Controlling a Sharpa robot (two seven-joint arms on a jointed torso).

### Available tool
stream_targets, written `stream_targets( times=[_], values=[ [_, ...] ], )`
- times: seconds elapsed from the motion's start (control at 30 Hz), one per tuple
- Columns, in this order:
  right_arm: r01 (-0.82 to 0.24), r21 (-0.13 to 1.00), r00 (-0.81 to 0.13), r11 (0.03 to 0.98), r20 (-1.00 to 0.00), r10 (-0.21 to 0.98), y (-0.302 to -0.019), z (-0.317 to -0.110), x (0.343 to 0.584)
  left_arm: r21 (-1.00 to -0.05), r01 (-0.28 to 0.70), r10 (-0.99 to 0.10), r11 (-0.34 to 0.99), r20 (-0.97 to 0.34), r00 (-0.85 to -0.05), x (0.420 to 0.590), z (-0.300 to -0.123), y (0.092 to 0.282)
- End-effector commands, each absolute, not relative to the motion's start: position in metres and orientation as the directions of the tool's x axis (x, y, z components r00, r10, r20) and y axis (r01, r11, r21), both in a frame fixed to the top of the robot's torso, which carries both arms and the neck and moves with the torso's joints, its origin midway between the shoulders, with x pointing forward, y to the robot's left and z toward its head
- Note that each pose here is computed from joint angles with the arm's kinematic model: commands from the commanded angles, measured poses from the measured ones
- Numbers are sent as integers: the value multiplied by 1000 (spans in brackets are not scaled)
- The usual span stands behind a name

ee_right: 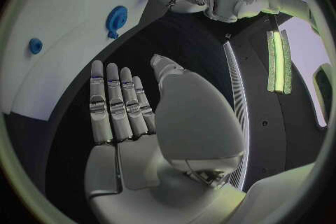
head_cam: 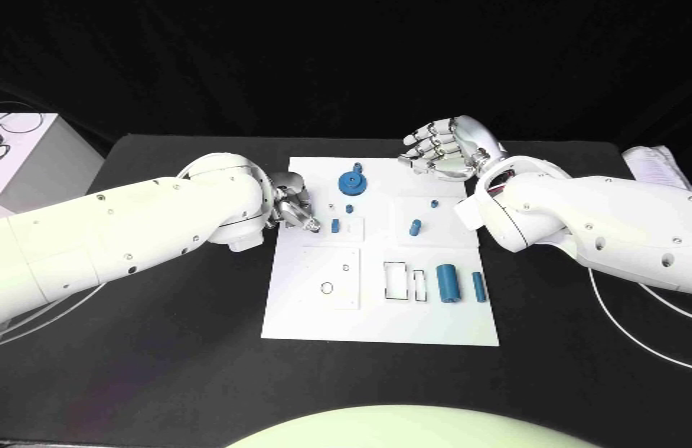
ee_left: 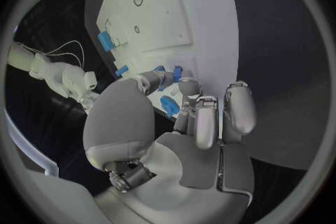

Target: Assemble the parts on the task board

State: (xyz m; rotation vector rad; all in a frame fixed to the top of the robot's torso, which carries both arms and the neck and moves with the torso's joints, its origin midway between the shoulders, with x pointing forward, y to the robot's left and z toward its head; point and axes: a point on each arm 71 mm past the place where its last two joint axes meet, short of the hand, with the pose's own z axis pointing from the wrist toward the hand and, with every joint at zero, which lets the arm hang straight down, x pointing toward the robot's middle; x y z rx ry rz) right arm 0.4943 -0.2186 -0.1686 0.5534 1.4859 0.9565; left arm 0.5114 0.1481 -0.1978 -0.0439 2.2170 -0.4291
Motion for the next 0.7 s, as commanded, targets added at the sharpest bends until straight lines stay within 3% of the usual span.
stream_targets(
  times=[0.03,0.7],
  values=[
    [-198,816,-179,543,-575,799,-217,-169,494,-314,104,-161,944,-711,-685,509,-204,148],
    [-199,816,-178,543,-575,799,-216,-169,494,-298,96,-134,950,-662,-737,515,-209,142]
  ],
)
